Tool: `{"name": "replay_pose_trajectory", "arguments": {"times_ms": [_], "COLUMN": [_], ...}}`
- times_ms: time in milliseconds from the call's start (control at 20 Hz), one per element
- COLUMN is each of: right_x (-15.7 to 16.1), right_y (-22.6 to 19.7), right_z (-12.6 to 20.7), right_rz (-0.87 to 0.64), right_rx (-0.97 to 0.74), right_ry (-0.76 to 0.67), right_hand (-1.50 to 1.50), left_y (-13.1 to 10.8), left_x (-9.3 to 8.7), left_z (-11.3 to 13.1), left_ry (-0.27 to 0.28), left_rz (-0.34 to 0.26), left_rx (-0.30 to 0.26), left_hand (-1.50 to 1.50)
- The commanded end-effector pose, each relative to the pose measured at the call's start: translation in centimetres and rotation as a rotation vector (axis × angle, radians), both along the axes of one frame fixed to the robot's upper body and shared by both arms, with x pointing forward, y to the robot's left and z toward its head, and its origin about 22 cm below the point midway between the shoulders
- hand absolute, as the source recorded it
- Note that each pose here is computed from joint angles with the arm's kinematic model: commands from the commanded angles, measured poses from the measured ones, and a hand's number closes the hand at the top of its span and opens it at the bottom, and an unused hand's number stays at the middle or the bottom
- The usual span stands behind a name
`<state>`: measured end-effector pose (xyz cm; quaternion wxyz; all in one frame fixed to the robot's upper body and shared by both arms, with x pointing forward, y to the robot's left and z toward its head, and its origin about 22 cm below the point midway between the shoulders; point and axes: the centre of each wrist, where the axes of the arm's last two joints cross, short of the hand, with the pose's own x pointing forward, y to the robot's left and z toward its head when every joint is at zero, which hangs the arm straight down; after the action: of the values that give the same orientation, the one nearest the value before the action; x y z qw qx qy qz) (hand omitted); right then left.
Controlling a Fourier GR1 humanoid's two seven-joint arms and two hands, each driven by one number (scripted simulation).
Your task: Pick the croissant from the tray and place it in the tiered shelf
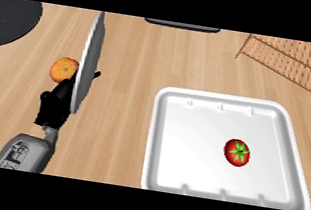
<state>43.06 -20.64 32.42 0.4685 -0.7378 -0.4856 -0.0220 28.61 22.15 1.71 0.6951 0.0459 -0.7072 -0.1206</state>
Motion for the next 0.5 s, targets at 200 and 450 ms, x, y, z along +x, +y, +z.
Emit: {"name": "replay_pose_trajectory", "arguments": {"times_ms": [200,450], "right_x": [2.4,1.7], "right_y": [-3.5,-5.0], "right_z": [-2.7,-2.5], "right_rz": [0.002,0.062], "right_rx": [-0.111,0.065], "right_ry": [0.000,-0.254], "right_hand": [1.50,1.50], "left_y": [-0.2,-0.7], "left_x": [1.4,0.3], "left_z": [0.5,0.1], "left_ry": [-0.009,-0.003], "left_rz": [-0.001,-0.010], "left_rx": [0.003,-0.015], "left_hand": [0.00,0.00]}}
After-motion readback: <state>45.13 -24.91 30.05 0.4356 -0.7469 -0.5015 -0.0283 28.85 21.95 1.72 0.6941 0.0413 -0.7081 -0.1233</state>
